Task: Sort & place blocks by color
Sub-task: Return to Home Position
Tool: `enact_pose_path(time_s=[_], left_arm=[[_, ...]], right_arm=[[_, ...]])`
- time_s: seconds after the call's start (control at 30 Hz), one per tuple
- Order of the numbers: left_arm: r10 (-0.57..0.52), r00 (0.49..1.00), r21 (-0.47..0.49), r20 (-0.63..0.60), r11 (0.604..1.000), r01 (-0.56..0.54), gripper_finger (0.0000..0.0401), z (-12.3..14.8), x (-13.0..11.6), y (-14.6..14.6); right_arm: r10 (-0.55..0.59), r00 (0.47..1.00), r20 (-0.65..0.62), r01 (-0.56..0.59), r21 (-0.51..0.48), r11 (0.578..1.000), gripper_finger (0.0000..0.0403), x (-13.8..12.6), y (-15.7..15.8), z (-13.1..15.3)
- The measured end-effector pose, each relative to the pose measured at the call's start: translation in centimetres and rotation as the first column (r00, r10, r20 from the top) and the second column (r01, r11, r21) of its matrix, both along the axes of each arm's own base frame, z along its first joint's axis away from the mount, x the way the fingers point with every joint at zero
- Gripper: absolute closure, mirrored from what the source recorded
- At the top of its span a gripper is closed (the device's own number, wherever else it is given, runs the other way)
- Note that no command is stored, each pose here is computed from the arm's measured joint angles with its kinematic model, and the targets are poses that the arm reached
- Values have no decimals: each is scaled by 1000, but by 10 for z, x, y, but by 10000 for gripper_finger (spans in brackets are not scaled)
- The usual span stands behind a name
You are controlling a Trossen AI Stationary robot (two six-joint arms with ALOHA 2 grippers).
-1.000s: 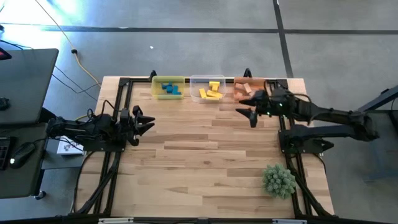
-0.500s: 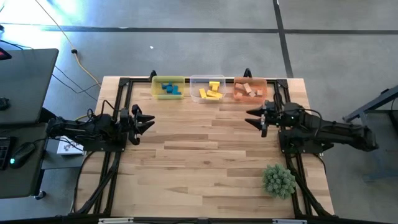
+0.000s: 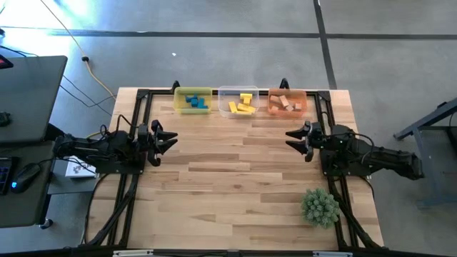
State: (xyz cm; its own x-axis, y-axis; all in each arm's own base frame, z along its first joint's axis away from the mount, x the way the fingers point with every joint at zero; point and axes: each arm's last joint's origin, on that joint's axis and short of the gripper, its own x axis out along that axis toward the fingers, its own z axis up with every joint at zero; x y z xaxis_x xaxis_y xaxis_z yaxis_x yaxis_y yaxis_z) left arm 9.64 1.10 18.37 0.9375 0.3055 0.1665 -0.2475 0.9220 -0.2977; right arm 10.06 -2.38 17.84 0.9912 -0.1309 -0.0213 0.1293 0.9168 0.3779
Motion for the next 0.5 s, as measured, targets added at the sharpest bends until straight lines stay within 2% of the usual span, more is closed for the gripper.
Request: enact_pose_path(time_s=[0.1, 0.23, 0.5], left_arm=[[0, 1000, 0, 0, 1000, 0, 279, 0, 0, 0], [0, 1000, 0, 0, 1000, 0, 277, 0, 0, 0], [0, 1000, 0, 0, 1000, 0, 279, 0, 0, 0]], right_arm=[[35, 999, 7, -35, -9, 999, 187, -1, 1, -4], [29, 1000, -12, -29, 5, 1000, 187, -1, 1, -14], [19, 1000, -21, -20, -34, 999, 187, -1, 1, -15]])
